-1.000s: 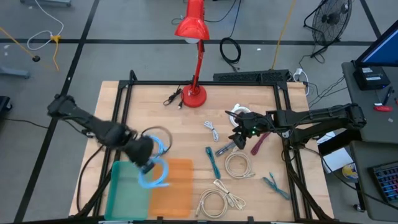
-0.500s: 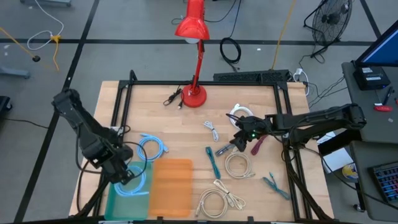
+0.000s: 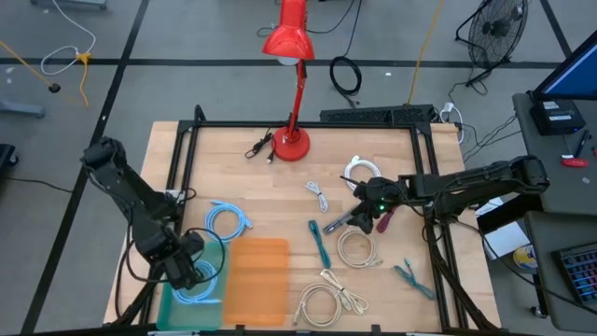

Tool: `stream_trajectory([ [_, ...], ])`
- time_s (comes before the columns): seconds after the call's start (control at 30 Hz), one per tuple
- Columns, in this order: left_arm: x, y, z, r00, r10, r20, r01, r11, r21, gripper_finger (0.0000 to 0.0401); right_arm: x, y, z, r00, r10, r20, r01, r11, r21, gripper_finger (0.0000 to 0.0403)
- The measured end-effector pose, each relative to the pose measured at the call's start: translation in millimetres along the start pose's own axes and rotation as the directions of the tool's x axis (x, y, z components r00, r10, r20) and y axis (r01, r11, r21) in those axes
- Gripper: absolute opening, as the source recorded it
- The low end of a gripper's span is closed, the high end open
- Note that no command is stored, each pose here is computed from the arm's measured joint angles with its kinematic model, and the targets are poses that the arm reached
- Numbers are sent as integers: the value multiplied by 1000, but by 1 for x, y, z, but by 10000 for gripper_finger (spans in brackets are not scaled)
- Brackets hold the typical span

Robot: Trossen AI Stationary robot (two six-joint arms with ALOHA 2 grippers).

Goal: Pick & Place USB Port
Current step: Put the top light blue USB cable into the blue bin

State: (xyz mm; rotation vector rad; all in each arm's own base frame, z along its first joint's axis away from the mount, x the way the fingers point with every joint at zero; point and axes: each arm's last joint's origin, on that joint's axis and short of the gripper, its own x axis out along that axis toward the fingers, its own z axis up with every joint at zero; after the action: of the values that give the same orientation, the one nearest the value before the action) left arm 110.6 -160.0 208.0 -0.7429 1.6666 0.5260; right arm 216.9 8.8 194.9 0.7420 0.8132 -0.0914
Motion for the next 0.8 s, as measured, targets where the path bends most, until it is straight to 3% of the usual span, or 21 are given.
stream_trajectory([
  [0.17,11,8,3,999,49,-18,-49,999,5,7,0,2,1,1000,28,4,-28,1000,-4,208],
  [0.43,27,9,9,1000,7,-25,-7,1000,-8,10,0,4,4,998,58,26,-57,998,-6,208],
  [0.67,27,13,10,997,49,-55,-52,997,-53,88,1,7,1,998,66,14,-66,998,-19,208],
  [0.8,27,15,10,995,72,-68,-77,994,-71,114,1,8,1,998,66,14,-66,998,-20,208],
])
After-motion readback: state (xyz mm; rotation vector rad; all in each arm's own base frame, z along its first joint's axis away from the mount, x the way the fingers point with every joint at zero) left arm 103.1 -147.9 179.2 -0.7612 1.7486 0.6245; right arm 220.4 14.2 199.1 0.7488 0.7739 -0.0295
